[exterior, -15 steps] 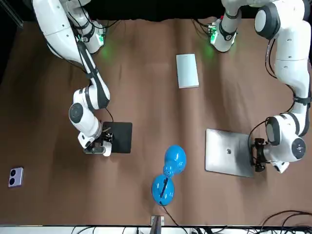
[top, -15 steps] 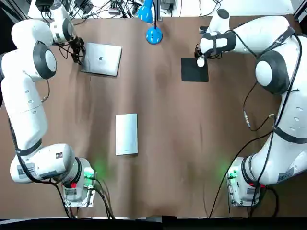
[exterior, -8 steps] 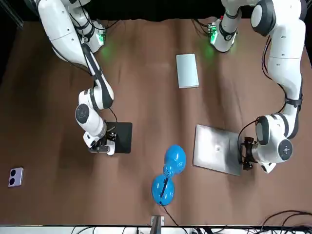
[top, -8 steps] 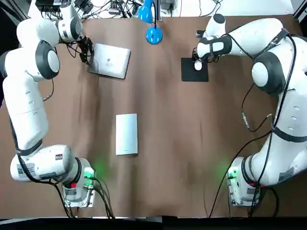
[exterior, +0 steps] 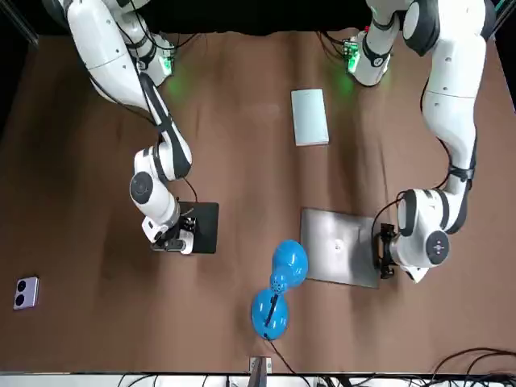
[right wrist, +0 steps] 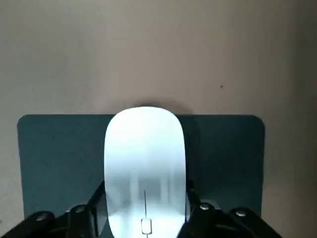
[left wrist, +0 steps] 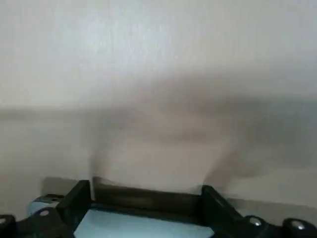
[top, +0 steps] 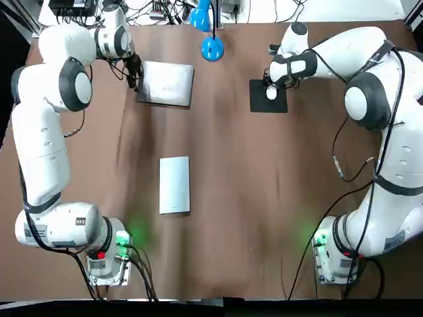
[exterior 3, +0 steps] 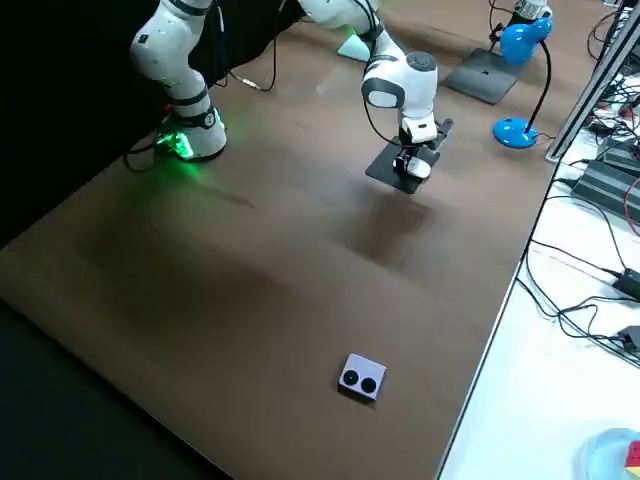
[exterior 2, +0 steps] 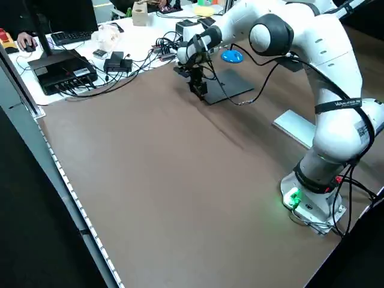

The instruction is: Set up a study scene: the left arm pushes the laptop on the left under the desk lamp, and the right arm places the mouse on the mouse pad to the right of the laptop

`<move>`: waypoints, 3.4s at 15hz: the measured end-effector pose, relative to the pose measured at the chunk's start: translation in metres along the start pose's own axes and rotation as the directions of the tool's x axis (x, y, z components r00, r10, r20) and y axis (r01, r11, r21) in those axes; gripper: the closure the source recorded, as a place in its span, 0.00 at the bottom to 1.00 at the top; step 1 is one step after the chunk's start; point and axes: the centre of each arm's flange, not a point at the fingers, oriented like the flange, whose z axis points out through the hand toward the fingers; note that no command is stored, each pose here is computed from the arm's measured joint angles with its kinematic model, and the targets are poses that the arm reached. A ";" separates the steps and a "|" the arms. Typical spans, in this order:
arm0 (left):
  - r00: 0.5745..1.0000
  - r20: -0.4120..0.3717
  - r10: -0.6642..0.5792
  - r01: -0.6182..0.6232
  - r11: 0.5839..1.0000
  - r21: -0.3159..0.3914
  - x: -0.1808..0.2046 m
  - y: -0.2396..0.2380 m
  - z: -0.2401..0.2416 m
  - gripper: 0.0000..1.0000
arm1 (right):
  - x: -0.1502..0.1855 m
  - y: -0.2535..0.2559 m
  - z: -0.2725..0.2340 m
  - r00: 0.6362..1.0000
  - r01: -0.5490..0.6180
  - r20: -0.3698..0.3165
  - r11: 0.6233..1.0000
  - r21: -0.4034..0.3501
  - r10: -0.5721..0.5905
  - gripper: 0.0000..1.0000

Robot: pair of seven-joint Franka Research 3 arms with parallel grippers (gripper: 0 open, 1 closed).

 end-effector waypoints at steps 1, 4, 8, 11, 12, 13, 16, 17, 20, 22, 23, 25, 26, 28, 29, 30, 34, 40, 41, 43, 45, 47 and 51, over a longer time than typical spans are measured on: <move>1.000 0.000 -0.004 0.004 1.000 0.003 -0.012 -0.001 0.001 0.00 | 0.000 0.000 0.001 1.000 -0.002 0.001 1.000 -0.001 0.002 0.26; 1.000 0.016 -0.017 0.017 1.000 0.010 -0.043 -0.003 0.004 0.00 | 0.000 0.001 0.001 1.000 -0.004 0.001 1.000 -0.001 0.004 0.07; 0.999 0.039 -0.037 0.036 0.999 0.019 -0.084 -0.008 0.008 0.00 | 0.014 0.008 -0.020 0.999 -0.018 -0.036 1.000 0.002 0.018 0.00; 0.998 0.036 -0.048 0.047 0.999 0.009 -0.109 -0.011 0.010 0.00 | 0.029 0.025 -0.064 0.998 -0.031 -0.054 1.000 0.007 0.031 0.00; 0.998 0.036 -0.053 0.053 0.999 0.005 -0.117 -0.011 0.011 0.00 | 0.034 0.037 -0.084 0.998 -0.023 -0.063 1.000 0.007 0.024 0.00; 0.997 0.042 -0.060 0.060 0.998 0.001 -0.126 -0.013 0.012 0.00 | 0.041 0.053 -0.104 0.997 -0.018 -0.073 1.000 0.005 0.019 0.00; 0.996 0.059 -0.070 0.072 0.997 -0.020 -0.153 -0.017 0.017 0.00 | 0.053 0.118 -0.166 0.996 0.003 -0.090 1.000 -0.004 -0.003 0.00; 0.995 0.061 -0.072 0.074 0.997 -0.030 -0.162 -0.019 0.019 0.00 | 0.054 0.138 -0.187 0.996 0.005 -0.084 1.000 -0.007 -0.006 0.00; 0.994 0.068 -0.084 0.088 0.994 -0.060 -0.190 -0.027 0.027 0.00 | 0.050 0.182 -0.260 1.000 0.012 -0.026 0.999 -0.046 -0.013 0.00; 0.994 0.072 -0.088 0.093 0.993 -0.074 -0.206 -0.032 0.031 0.00 | 0.043 0.194 -0.314 0.999 0.004 0.036 0.998 -0.067 -0.001 0.00; 0.993 0.075 -0.090 0.096 0.992 -0.080 -0.213 -0.034 0.032 0.00 | 0.039 0.197 -0.339 0.998 0.000 0.061 0.997 -0.073 0.005 0.00; 0.993 0.078 -0.085 0.091 0.992 -0.086 -0.224 -0.037 0.034 0.00 | 0.032 0.201 -0.381 0.996 -0.006 0.092 0.996 -0.087 0.014 0.00; 0.994 0.078 -0.080 0.087 0.992 -0.088 -0.228 -0.038 0.035 0.00 | 0.028 0.202 -0.398 0.994 -0.008 0.105 0.996 -0.089 0.017 0.00; 0.995 0.079 -0.068 0.076 0.993 -0.095 -0.236 -0.040 0.036 0.00 | 0.022 0.200 -0.425 0.992 -0.010 0.125 0.996 -0.089 0.021 0.00; 0.995 0.080 -0.062 0.069 0.993 -0.097 -0.241 -0.042 0.037 0.00 | 0.020 0.199 -0.434 0.991 -0.011 0.133 0.996 -0.089 0.022 0.00; 0.995 0.082 -0.048 0.057 0.993 -0.108 -0.250 -0.044 0.039 0.00 | 0.018 0.201 -0.440 0.990 -0.014 0.137 0.996 -0.089 0.026 0.00; 0.996 0.084 -0.013 0.023 0.992 -0.123 -0.272 -0.051 0.044 0.00 | 0.021 0.214 -0.437 0.990 -0.035 0.135 0.995 -0.090 0.047 0.00; 0.996 0.073 0.044 -0.035 0.991 -0.127 -0.297 -0.062 0.047 0.00 | 0.026 0.213 -0.432 0.997 -0.031 0.061 0.996 -0.088 0.037 0.00; 0.996 0.073 0.046 -0.036 0.991 -0.127 -0.298 -0.062 0.047 0.00 | 0.026 0.213 -0.431 0.998 -0.031 0.059 0.996 -0.088 0.036 0.00; 0.996 0.074 0.044 -0.034 0.991 -0.129 -0.297 -0.061 0.047 0.00 | 0.025 0.212 -0.432 0.998 -0.030 0.057 0.996 -0.087 0.035 0.00; 0.996 0.078 0.033 -0.022 0.990 -0.136 -0.291 -0.057 0.042 0.00 | 0.025 0.212 -0.432 0.998 -0.030 0.057 0.996 -0.087 0.035 0.00; 0.997 0.082 0.009 0.003 0.989 -0.145 -0.274 -0.049 0.030 0.00 | 0.025 0.212 -0.431 0.998 -0.030 0.059 0.996 -0.086 0.035 0.00; 0.995 0.081 -0.053 0.065 0.986 -0.156 -0.228 -0.038 -0.014 0.00 | 0.025 0.212 -0.430 0.997 -0.033 0.062 0.996 -0.082 0.038 0.00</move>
